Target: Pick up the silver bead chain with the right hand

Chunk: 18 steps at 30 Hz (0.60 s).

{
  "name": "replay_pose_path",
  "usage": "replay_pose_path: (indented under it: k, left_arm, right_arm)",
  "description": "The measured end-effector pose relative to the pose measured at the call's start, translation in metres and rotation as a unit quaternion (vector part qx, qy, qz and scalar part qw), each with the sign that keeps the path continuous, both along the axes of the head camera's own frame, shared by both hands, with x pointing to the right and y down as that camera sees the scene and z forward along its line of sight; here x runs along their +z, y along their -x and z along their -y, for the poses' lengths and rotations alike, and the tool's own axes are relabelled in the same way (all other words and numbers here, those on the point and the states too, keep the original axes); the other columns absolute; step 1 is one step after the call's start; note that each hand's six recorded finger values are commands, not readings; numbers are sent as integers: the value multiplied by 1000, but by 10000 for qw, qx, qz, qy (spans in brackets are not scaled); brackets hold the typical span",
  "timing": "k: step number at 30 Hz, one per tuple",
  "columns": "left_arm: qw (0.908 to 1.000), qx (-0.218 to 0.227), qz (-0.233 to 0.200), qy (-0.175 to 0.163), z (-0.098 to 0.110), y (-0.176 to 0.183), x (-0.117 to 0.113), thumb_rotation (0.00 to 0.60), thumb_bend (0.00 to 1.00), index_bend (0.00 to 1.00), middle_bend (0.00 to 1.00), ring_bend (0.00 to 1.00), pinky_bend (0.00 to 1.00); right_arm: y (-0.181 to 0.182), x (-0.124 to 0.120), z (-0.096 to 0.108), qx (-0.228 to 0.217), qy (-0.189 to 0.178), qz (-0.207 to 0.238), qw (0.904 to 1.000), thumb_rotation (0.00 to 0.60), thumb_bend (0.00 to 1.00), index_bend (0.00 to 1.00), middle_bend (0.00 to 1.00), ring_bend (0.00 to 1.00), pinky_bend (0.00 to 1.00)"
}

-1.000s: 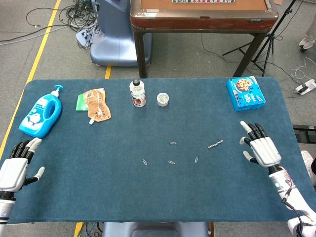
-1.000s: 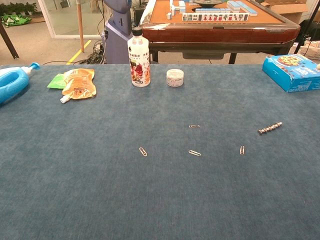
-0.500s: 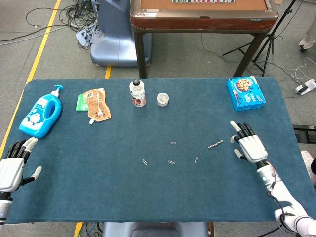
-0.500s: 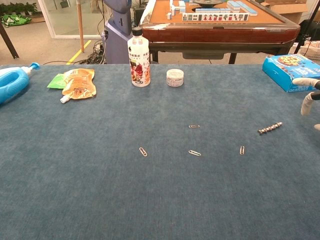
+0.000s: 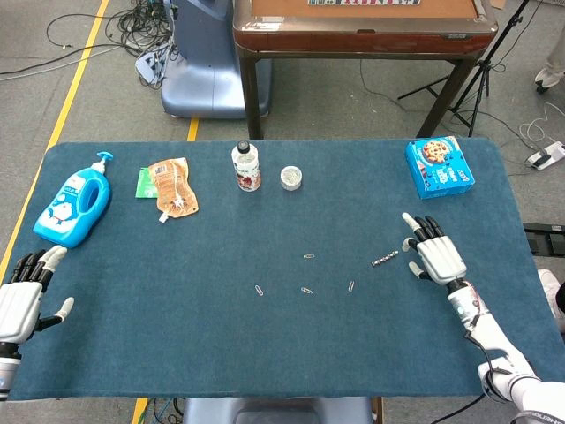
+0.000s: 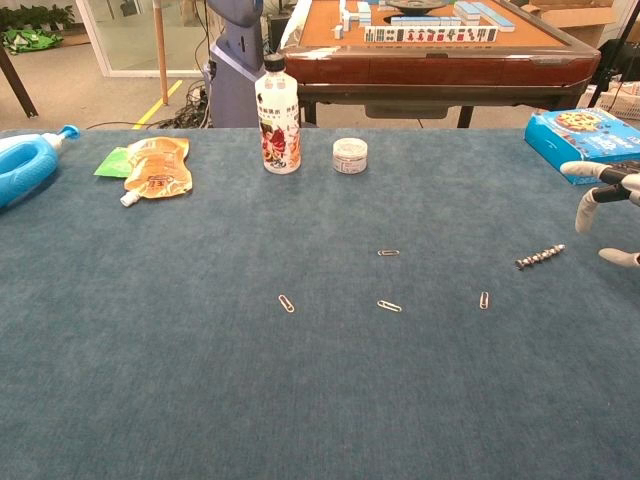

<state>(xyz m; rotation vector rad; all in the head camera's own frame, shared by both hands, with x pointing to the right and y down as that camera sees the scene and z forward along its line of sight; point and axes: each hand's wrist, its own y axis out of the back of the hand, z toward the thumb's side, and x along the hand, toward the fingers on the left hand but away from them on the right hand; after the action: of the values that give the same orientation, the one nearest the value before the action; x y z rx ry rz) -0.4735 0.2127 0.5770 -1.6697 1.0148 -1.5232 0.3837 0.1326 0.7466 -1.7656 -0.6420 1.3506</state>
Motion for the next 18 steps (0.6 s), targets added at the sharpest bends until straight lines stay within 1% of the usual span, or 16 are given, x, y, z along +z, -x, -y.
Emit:
replay_pose_path:
  k: [18]
  left_arm:
    - [10000,-42,-45,4,1,3,-1,600,363,52,0,0,0]
  right_arm:
    - [8,16,6,46,168,-13,9998,600,315,446,0,0,0]
